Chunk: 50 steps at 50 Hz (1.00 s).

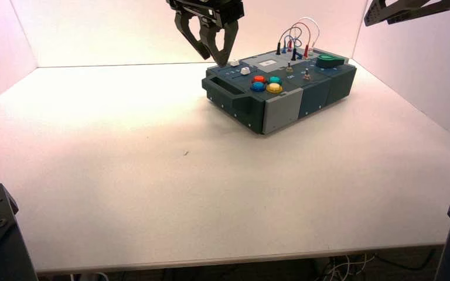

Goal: Move the bottom slider to position 5.

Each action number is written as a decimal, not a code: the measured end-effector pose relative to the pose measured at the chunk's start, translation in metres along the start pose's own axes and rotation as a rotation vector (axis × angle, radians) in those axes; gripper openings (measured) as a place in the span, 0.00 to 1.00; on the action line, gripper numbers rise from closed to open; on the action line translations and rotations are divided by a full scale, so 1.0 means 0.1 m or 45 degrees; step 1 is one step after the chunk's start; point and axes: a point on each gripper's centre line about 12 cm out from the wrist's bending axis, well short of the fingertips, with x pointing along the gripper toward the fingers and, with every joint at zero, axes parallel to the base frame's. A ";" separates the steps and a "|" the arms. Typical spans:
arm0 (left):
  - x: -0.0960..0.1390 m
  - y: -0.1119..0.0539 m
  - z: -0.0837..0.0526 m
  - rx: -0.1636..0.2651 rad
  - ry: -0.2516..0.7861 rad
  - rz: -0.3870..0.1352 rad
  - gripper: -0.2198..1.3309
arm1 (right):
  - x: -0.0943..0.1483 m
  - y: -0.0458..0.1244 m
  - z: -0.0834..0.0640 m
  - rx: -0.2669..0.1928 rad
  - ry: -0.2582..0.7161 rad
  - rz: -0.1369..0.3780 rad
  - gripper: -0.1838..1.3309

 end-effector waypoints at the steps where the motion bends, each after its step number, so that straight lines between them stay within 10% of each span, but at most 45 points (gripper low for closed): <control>1: 0.00 0.00 0.00 -0.001 -0.002 -0.001 0.87 | 0.00 0.00 0.00 0.000 0.000 0.001 0.81; 26: -0.01 0.05 -0.01 -0.002 0.005 0.014 0.87 | 0.02 0.00 -0.01 0.000 0.016 0.000 0.82; 50: -0.19 0.70 -0.19 -0.236 -0.032 0.097 0.87 | 0.38 0.01 0.20 -0.048 0.250 -0.001 0.77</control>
